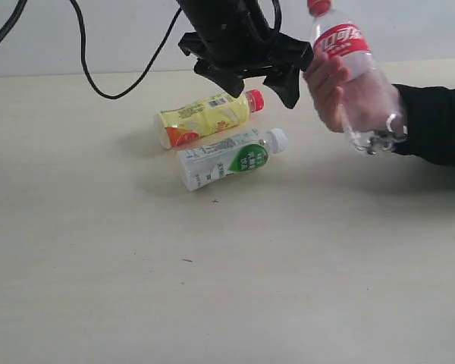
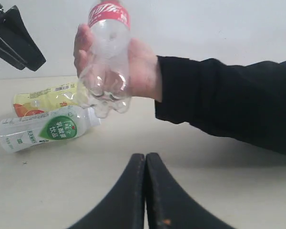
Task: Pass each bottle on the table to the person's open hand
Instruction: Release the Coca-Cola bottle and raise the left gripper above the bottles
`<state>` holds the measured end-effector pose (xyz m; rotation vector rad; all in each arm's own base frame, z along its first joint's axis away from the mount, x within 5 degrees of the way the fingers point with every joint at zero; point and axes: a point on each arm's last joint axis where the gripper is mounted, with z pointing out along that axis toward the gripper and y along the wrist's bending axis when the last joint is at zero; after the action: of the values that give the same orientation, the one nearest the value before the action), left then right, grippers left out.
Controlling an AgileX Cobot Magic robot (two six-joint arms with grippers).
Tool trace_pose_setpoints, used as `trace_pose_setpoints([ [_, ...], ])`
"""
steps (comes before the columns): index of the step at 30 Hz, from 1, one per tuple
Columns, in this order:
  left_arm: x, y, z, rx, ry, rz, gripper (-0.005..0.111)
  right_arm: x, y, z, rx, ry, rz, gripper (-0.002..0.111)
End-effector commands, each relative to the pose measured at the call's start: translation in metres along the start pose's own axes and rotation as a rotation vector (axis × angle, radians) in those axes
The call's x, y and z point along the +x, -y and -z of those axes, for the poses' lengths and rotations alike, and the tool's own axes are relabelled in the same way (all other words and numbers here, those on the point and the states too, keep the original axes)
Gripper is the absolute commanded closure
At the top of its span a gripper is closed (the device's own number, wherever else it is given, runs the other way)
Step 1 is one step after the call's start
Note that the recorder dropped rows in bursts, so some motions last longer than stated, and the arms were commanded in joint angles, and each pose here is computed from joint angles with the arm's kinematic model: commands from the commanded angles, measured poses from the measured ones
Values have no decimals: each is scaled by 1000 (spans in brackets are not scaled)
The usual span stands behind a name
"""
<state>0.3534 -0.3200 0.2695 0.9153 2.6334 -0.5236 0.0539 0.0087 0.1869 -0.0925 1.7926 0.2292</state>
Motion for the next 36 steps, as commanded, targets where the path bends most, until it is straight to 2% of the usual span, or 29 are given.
trace_pose_setpoints([
  [1,2,9,4,-29,-13,-64,29,1,0,0,-6,7,9,108],
  [14,7,12,2,-176,-66,-161,29,1,0,0,-6,7,9,108],
  [20,10,6,-1,-290,-98,-209,29,1,0,0,-6,7,9,108],
  [36,11,5,-4,-293,-112,-212,29,1,0,0,-6,7,9,108],
])
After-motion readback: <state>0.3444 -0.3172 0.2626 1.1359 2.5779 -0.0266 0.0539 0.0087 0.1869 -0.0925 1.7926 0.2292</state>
